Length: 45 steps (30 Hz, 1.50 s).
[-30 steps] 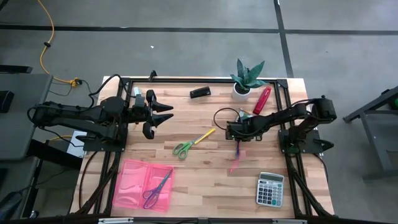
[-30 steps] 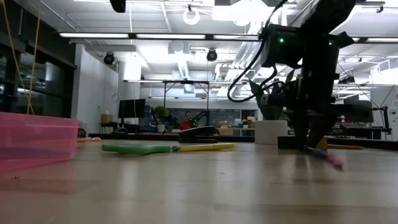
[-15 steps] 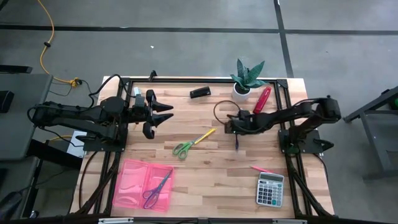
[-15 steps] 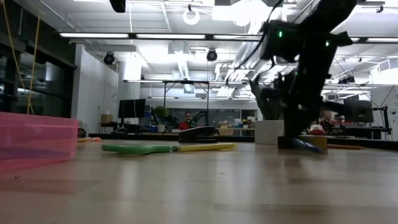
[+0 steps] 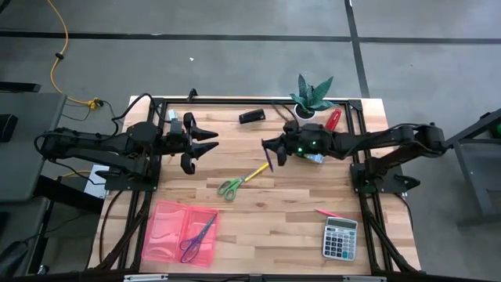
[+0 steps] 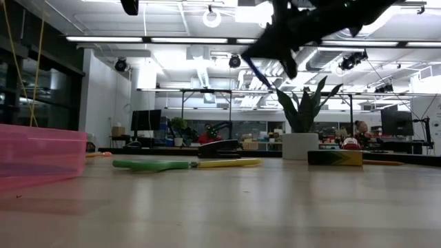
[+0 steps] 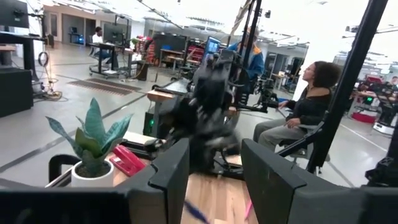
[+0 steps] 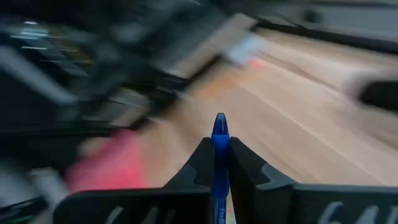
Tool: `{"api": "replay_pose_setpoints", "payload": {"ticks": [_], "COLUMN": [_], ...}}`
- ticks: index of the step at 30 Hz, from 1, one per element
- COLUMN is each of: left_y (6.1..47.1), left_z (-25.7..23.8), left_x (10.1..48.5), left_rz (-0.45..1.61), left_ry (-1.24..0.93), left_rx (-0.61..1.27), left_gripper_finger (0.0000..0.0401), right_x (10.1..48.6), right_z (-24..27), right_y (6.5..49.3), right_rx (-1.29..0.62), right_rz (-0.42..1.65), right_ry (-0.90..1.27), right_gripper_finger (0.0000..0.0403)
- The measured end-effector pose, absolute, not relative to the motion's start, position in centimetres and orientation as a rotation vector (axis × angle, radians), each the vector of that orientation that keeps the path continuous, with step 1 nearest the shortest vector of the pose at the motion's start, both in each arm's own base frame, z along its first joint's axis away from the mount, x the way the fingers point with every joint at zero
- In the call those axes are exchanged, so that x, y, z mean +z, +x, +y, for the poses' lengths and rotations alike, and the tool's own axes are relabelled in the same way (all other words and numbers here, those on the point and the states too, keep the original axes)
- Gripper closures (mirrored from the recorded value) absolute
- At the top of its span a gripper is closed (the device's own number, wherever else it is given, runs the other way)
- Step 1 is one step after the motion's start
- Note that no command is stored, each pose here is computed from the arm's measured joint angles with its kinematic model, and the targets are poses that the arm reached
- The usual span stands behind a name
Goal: Pack school essentials
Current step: Put the blue pen into the supply box
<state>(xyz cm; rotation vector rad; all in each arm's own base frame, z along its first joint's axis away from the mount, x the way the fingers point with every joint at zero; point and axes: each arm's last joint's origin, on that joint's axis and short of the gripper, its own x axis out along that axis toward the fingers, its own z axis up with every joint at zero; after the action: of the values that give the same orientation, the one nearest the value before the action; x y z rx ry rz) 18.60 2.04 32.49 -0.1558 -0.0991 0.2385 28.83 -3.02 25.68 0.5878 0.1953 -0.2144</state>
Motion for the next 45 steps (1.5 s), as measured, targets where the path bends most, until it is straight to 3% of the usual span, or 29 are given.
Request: {"api": "replay_pose_setpoints", "payload": {"ticks": [7,13,31,45], "left_y": [18.7,19.3,20.8,27.3], "left_z": [2.1,2.1,2.2,2.8], "left_x": [32.4,31.9,30.9,28.8], "left_rz": [-0.092,-0.07,-0.027,0.018], "left_ry": [-0.171,-0.183,-0.231,-0.282], "left_rx": [0.247,0.248,0.226,0.258], "left_gripper_finger": [0.0265,0.0265,0.0263,0.0157], "right_x": [29.7,31.8,31.9,30.3], "right_z": [-3.2,-2.8,-2.8,-1.7], "right_y": [27.7,26.1,26.0,29.0], "right_rx": [-0.057,0.013,0.005,0.025], "right_rz": [-0.046,-0.123,-0.13,-0.228], "right_ry": [0.387,0.244,0.22,0.254], "right_gripper_finger": [0.0402,0.0402,0.0402,0.0403]}}
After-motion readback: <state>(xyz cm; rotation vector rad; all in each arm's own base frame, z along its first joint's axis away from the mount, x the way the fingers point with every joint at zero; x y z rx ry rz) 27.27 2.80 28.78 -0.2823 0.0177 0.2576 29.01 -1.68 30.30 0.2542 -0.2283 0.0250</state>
